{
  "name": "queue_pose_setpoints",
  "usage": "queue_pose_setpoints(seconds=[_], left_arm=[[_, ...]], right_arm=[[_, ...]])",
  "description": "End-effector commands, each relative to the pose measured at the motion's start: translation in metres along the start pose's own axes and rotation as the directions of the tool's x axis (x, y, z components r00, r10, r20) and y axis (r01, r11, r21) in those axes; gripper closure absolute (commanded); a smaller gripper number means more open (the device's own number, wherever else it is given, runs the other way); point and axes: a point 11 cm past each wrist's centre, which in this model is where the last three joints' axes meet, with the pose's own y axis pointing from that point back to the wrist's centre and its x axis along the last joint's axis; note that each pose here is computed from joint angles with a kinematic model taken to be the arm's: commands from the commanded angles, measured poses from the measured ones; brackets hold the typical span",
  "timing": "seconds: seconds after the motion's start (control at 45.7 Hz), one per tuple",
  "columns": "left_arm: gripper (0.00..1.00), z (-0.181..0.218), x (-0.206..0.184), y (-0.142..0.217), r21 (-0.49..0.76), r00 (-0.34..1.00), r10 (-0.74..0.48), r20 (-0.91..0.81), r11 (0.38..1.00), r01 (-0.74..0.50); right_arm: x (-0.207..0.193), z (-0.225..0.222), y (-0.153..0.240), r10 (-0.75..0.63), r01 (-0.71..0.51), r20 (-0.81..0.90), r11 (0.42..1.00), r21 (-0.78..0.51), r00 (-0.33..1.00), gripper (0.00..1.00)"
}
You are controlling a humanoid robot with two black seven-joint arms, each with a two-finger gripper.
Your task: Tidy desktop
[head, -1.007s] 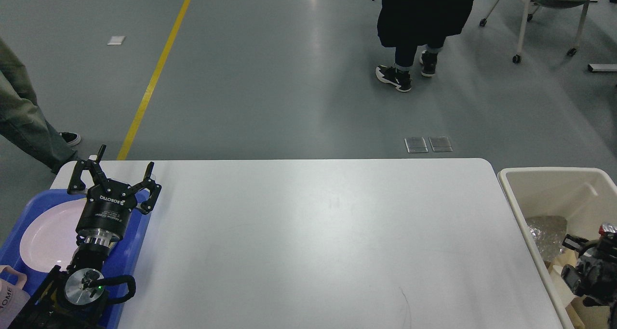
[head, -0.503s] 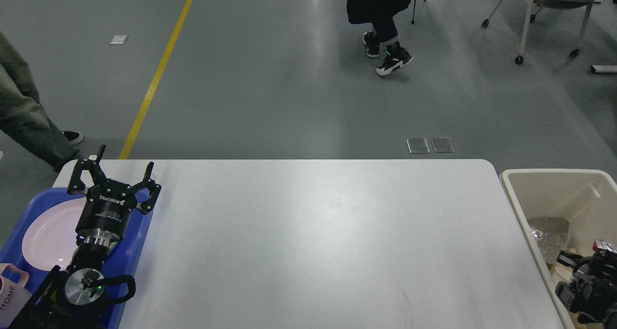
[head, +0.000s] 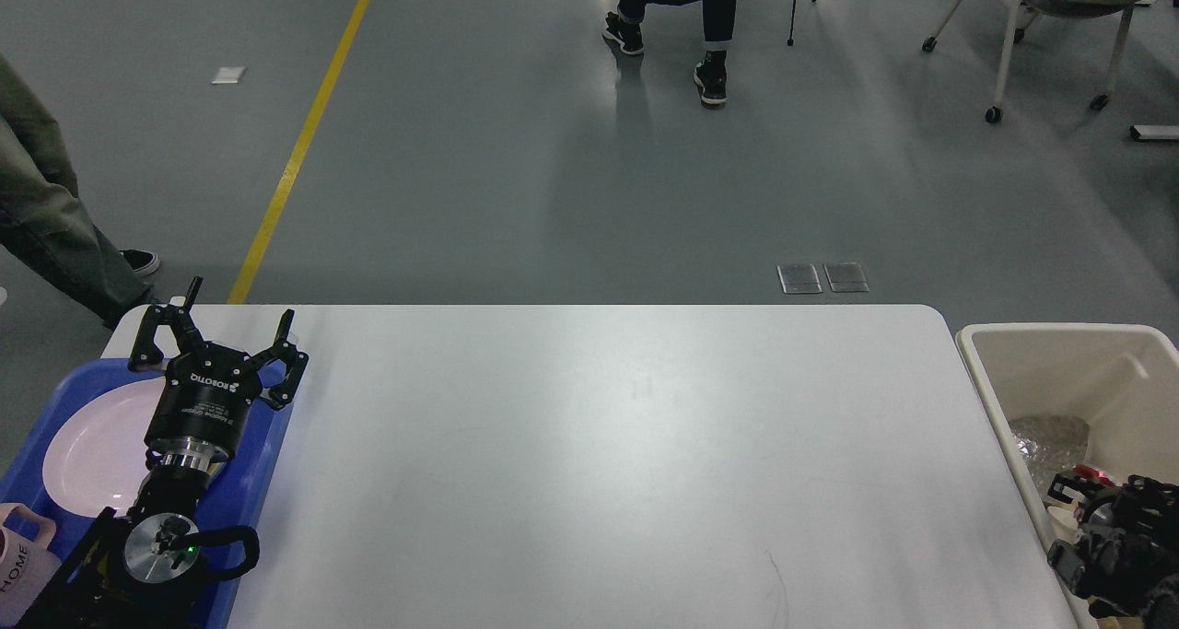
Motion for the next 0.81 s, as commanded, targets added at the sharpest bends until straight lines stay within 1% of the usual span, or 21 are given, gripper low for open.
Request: queue_pose_setpoints(seconds=[0.0,0.285,0.372,0.416,0.482,0.591,0.635,0.722,0.788], left_arm=[[0.03,0.0,0.0,0.0,0.0,1.0,-0.001,0.0,1.0,0.001],[0.03,0.0,0.0,0.0,0.0,1.0,-0.001,0.0,1.0,0.001],[0.03,0.0,0.0,0.0,0.002,1.0,-0.001,0.0,1.0,0.001],[0.03,0.0,0.0,0.0,0.002,1.0,0.001,0.0,1.0,-0.001],[0.03,0.0,0.0,0.0,0.002,1.0,0.001,0.0,1.0,-0.001],[0.03,0.0,0.0,0.0,0.002,1.0,0.001,0.0,1.0,-0.001],[0.03,0.0,0.0,0.0,0.002,1.0,-0.001,0.0,1.0,0.001],[0.03,0.0,0.0,0.0,0.001,1.0,0.001,0.001,1.0,-0.001],[0.03,0.0,0.0,0.0,0.002,1.0,0.001,0.0,1.0,-0.001]], right_arm=[[0.003,0.0,0.0,0.004,-0.004,0.003,1.0,0.0,1.0,0.0],[0.021,-0.006,0.0,0.014,-0.014,0.031,1.0,0.008,0.999,0.0],[0.05,-0.007,0.001,0.009,-0.01,0.078,1.0,0.011,0.997,0.0],[0.072,-0.008,0.004,0.008,-0.01,0.138,1.0,0.012,0.99,0.0],[0.089,-0.009,0.01,-0.019,0.014,0.234,1.0,0.023,0.972,0.0],[0.115,-0.038,0.024,-0.078,0.038,0.407,0.994,0.105,0.91,0.0],[0.137,-0.051,0.031,-0.093,0.02,0.505,0.989,0.148,0.858,0.0],[0.18,-0.051,0.039,-0.106,-0.03,0.676,0.982,0.187,0.73,0.0],[0.194,-0.067,0.049,-0.161,-0.042,0.743,0.968,0.247,0.649,0.0]])
